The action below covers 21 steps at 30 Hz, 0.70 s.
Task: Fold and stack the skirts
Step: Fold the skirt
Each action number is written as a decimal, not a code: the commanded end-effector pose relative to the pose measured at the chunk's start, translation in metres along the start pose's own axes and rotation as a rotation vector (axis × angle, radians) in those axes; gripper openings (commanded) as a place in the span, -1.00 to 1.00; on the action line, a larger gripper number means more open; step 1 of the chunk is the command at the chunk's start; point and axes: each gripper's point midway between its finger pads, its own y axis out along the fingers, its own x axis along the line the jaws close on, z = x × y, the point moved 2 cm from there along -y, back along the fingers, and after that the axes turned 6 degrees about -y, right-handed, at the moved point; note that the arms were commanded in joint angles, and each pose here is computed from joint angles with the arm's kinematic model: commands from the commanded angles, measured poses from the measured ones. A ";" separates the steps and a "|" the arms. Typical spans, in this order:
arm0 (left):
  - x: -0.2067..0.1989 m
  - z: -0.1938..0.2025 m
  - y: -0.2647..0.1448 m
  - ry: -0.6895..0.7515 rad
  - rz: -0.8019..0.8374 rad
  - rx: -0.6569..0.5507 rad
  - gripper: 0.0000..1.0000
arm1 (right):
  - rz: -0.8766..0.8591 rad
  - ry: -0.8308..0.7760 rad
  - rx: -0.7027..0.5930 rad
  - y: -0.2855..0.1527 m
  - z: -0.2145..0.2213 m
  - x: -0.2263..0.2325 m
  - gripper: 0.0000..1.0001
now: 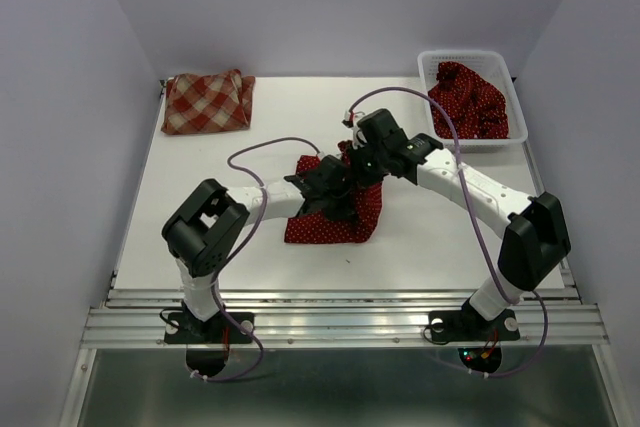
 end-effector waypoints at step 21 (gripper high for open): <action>0.110 -0.016 -0.087 -0.196 -0.215 -0.241 -1.00 | -0.035 -0.001 -0.112 -0.008 -0.026 0.014 -0.99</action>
